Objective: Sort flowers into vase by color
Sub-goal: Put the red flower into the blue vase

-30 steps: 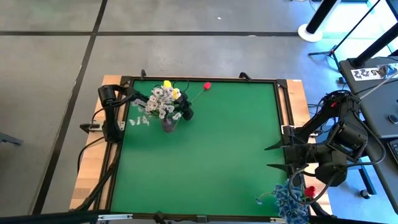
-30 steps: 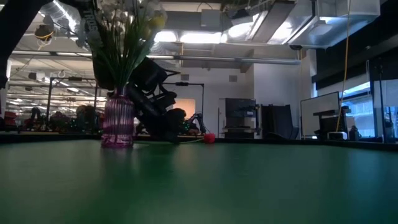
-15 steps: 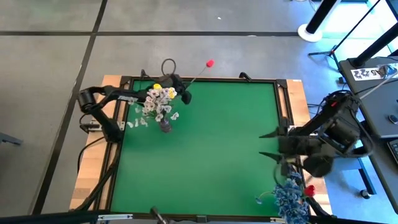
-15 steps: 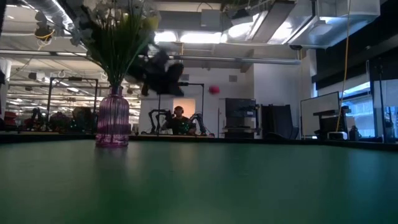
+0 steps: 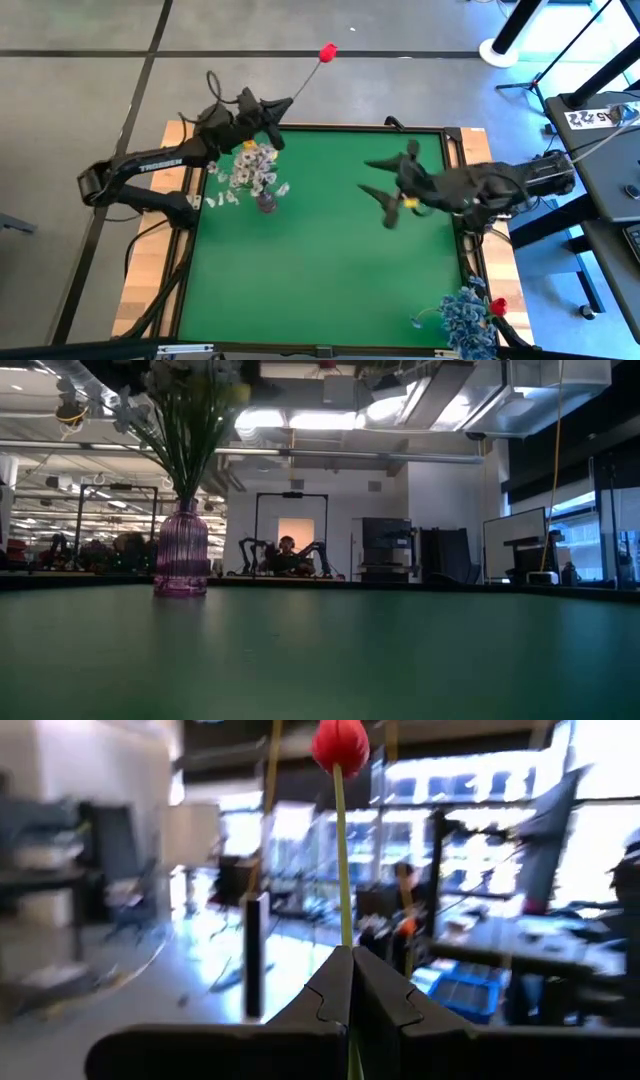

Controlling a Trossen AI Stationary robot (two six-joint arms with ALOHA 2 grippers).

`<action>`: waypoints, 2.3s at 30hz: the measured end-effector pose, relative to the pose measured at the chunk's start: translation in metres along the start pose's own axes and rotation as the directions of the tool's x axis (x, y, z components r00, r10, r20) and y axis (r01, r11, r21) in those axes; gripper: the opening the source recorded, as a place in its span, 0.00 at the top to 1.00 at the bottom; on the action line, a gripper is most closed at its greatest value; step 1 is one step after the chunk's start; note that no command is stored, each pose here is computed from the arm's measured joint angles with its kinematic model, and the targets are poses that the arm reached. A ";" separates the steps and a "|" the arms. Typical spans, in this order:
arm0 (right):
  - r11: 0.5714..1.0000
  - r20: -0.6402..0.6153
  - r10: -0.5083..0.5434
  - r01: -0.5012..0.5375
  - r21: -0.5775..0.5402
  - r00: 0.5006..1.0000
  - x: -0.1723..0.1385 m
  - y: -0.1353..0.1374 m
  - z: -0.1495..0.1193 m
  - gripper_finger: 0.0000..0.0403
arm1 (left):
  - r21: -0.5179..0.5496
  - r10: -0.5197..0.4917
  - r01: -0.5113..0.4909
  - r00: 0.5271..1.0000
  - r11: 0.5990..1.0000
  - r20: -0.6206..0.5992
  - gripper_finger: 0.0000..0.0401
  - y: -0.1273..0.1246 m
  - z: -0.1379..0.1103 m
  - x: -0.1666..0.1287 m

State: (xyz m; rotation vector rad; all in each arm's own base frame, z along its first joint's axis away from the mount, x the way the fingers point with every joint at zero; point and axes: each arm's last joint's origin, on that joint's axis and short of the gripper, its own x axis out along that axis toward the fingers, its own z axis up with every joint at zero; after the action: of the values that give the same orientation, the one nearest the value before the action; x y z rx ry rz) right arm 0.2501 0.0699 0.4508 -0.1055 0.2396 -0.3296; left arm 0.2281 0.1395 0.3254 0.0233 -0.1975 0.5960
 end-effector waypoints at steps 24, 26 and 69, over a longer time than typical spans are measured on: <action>0.970 0.593 -0.120 -0.034 0.241 0.796 0.158 -0.107 -0.035 0.43 | 0.018 -0.279 0.279 0.951 0.960 0.134 1.00 -0.038 0.023 -0.015; 0.970 0.600 -0.117 -0.038 0.240 0.791 0.158 -0.107 -0.035 0.48 | 0.018 -0.284 0.284 0.949 0.959 0.134 1.00 -0.039 0.023 -0.015; 0.720 0.458 0.564 -0.681 0.135 0.687 -0.191 -0.131 -0.021 0.99 | 0.061 -0.575 0.572 0.810 0.818 0.117 0.66 -0.053 0.134 -0.094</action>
State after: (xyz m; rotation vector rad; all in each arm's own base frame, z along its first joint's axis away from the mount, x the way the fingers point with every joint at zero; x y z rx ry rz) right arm 0.0295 0.0089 0.4900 0.2154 -0.1830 0.3636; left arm 0.1576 0.0327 0.4409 0.1408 -0.2963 -0.0153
